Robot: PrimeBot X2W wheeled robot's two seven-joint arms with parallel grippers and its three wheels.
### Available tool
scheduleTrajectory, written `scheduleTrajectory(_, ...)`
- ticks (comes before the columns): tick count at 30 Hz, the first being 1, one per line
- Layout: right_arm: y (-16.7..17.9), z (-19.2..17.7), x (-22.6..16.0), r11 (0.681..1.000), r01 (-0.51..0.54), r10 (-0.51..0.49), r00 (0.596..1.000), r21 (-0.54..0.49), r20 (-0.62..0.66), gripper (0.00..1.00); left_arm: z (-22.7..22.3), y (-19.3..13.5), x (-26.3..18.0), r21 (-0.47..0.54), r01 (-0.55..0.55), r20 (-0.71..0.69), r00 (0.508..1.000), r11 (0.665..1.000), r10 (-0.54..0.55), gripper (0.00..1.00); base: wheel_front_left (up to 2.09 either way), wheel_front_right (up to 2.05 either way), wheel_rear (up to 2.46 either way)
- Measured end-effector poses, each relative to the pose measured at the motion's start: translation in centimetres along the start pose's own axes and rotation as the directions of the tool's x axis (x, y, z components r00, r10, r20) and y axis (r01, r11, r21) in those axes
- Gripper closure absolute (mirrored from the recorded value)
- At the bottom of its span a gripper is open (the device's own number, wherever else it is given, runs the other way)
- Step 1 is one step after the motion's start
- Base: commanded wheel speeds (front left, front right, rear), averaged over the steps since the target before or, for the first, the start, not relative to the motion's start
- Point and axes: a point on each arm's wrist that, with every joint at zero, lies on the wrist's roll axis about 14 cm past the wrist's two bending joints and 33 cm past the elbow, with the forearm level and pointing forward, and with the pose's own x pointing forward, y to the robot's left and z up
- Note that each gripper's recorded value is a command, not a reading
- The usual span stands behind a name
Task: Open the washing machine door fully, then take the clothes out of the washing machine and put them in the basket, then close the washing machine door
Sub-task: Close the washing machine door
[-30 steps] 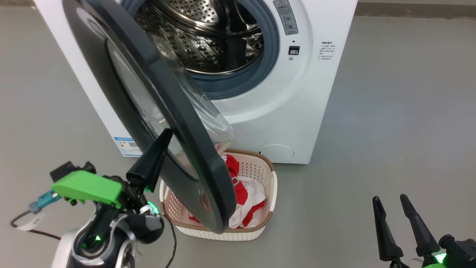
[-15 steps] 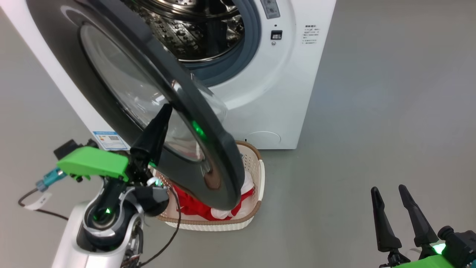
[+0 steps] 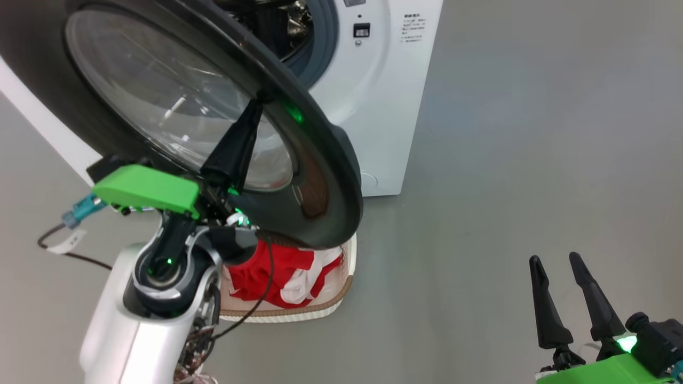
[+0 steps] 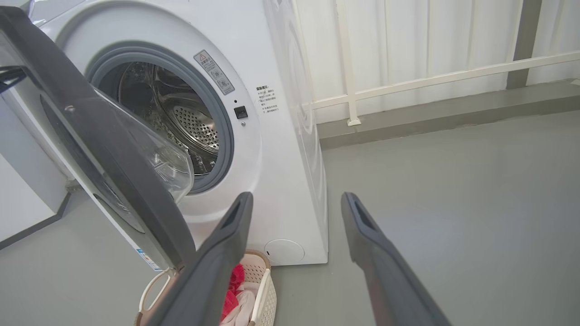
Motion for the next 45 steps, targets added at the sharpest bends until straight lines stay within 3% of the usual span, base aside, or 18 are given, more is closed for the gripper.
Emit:
scheduleTrajectory(25, -1.9, -1.4, 0.7, 0.998, 0.056, -0.057, 0.998, -0.027, -0.038, 0.0, 2.1, 3.9, 6.7, -0.031, -0.032, 0.003, 0.999, 0.999, 0.032, 1.0, 0.0, 0.0, 0.0)
scheduleTrajectory(45, -3.2, -1.3, 0.5, 0.994, 0.095, -0.097, 0.994, -0.054, -0.041, 0.0, 1.8, 5.4, 9.5, -0.054, -0.028, -0.02, 0.999, 0.998, 0.027, 1.0, 0.0, 0.0, 0.0)
